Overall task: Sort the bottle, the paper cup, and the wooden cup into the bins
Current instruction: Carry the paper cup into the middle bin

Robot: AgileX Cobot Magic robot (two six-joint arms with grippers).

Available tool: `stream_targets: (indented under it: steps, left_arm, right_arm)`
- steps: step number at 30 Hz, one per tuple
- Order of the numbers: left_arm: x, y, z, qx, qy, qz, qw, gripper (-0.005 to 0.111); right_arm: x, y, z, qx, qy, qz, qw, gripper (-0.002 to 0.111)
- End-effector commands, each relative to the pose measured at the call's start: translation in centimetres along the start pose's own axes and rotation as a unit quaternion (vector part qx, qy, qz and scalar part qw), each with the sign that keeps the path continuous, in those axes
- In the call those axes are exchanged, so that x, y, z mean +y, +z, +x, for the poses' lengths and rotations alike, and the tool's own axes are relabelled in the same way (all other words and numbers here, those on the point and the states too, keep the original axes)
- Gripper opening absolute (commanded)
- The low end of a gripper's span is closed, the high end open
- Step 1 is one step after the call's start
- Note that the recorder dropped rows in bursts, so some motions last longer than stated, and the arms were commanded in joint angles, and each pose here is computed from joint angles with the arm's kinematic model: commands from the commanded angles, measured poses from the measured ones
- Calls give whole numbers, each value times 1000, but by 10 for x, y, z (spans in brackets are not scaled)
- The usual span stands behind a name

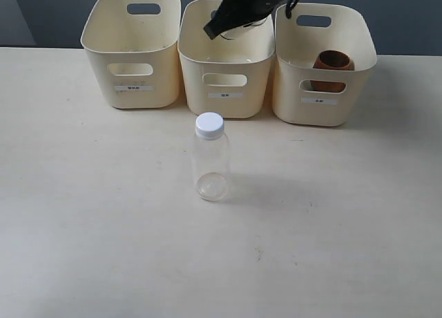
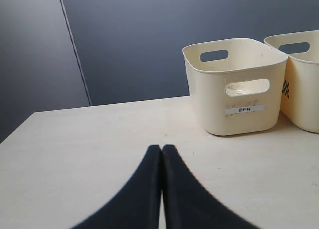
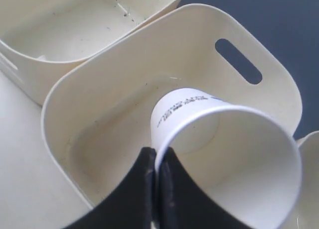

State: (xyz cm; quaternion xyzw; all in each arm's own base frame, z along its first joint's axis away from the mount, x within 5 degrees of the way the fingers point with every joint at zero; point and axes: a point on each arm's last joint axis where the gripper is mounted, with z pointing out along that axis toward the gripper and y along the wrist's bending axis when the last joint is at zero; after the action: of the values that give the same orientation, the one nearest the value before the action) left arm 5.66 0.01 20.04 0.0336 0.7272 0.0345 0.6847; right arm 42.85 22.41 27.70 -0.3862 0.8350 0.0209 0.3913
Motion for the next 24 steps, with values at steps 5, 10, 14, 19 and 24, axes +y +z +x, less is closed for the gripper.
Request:
stream_targets:
  steps: [5,10,14,19,24]
  left_arm:
    - [0,0,0,-6,2,-1,1000,0]
    - [0,0,0,-6,2,-1,1000,0]
    - [0,0,0,-6,2,-1,1000,0]
    - [0,0,0,-6,2,-1,1000,0]
    - [0,0,0,-6,1,-1,1000,0]
  right_arm:
    - [-5,11,-6,60,-9,-16,998,-1]
    - [-5,22,0,95,-18,-19,995,-1]
    - [-3,30,5,109,-21,-22,994,-1]
    - [-3,37,8,111,-24,-20,993,-1]
    - [-2,41,10,116,-24,-23,993,-1]
